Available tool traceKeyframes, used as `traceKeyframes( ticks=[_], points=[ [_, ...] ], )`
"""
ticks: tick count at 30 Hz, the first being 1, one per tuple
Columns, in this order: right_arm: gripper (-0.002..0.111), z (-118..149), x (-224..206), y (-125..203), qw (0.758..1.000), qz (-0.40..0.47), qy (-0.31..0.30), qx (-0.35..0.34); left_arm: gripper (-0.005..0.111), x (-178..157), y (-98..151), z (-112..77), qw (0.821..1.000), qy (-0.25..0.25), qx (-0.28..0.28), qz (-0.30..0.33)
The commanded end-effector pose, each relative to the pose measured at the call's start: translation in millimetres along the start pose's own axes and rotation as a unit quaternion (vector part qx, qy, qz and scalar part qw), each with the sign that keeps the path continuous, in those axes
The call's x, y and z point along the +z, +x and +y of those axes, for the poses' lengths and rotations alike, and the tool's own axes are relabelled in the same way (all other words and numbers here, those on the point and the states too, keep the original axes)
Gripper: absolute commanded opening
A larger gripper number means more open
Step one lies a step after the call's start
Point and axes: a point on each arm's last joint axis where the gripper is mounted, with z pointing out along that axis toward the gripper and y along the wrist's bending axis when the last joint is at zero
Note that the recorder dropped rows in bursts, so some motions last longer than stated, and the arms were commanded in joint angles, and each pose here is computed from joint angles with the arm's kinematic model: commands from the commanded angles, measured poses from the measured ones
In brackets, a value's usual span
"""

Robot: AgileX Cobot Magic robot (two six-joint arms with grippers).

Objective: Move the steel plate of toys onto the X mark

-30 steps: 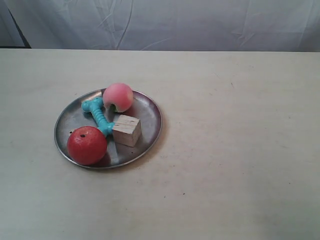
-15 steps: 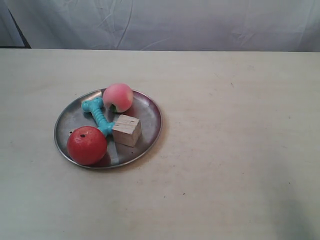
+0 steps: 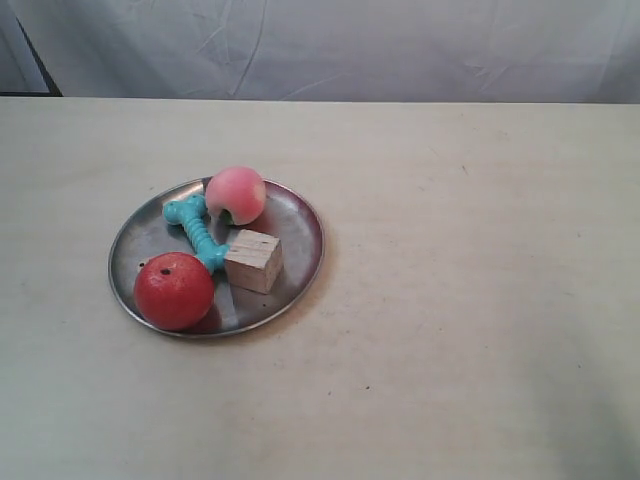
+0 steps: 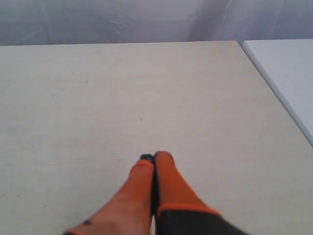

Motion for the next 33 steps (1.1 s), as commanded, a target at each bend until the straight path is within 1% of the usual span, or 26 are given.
traceKeyframes(
  ticks=[1,3,4,5,6,8,10,11,13,16,18,20,23,25,27,28,29,31,33],
  points=[
    [-0.001,10.7,-0.3,-7.8,0.997,-0.047,-0.059,0.036,0.0,0.2,2.7,-2.0,1.0,0.006,0.007,0.009],
    [-0.001,19.0,-3.3,-17.9,0.986,-0.098,-0.111,0.071,0.0,0.2,3.2,-3.0,1.0,0.011,0.001,0.011],
    [-0.001,23.1,-5.7,-23.7,0.977,-0.126,-0.139,0.096,0.0,0.2,2.9,-3.4,1.0,0.013,-0.004,0.01],
    [-0.001,26.0,-8.2,-28.6,0.968,-0.149,-0.161,0.12,0.0,0.1,2.7,-3.6,1.0,0.015,-0.007,0.009],
    [-0.001,27.1,-9.6,-31.3,0.963,-0.162,-0.169,0.136,0.0,0.1,2.6,-3.8,1.0,0.016,-0.009,0.008],
    [-0.001,25.4,-10.9,-34.3,0.961,-0.184,-0.152,0.143,0.0,0.1,2.4,-4.0,1.0,0.017,-0.012,0.008],
    [-0.001,22.5,-10.3,-31.5,0.965,-0.188,-0.12,0.139,0.0,0.2,2.2,-3.8,1.0,0.016,-0.012,0.006],
    [-0.001,20.1,-8.8,-27.8,0.968,-0.196,-0.097,0.128,0.0,0.2,2.0,-3.7,1.0,0.015,-0.012,0.005],
    [-0.001,17.6,-3.7,-20.5,0.969,-0.212,-0.069,0.103,0.0,0.2,2.0,-3.7,1.0,0.015,-0.012,0.005],
    [-0.001,17.7,10.3,-4.1,0.968,-0.24,-0.05,0.058,0.0,0.2,2.0,-3.7,1.0,0.015,-0.012,0.005],
    [-0.001,19.4,23.3,8.9,0.967,-0.251,-0.041,0.015,0.0,0.1,2.3,-3.9,1.0,0.016,-0.012,0.007],
    [-0.001,23.4,33.4,19.1,0.958,-0.28,-0.037,-0.049,0.0,0.1,2.3,-3.9,1.0,0.016,-0.012,0.007],
    [-0.001,32.6,43.8,32.6,0.938,-0.316,-0.053,-0.133,0.0,0.1,2.9,-4.3,1.0,0.018,-0.011,0.01],
    [-0.001,38.3,50.9,44.3,0.929,-0.322,-0.067,-0.173,0.0,0.1,3.1,-4.4,1.0,0.019,-0.011,0.011],
    [-0.001,42.1,57.0,55.3,0.924,-0.32,-0.079,-0.195,0.0,0.1,3.3,-4.5,1.0,0.019,-0.011,0.012],
    [-0.001,42.3,56.9,55.2,0.923,-0.321,-0.079,-0.198,0.0,0.1,3.3,-4.4,1.0,0.019,-0.01,0.012],
    [-0.001,39.7,59.5,57.9,0.929,-0.3,-0.066,-0.205,0.0,0.1,3.3,-4.4,1.0,0.019,-0.01,0.012],
    [-0.001,36.7,61.6,60.2,0.938,-0.282,-0.054,-0.194,0.0,0.1,3.3,-4.4,1.0,0.019,-0.01,0.012],
    [-0.001,35.6,62.2,61.1,0.941,-0.275,-0.05,-0.191,0.0,0.1,3.4,-4.3,1.0,0.018,-0.009,0.012]
  ],
)
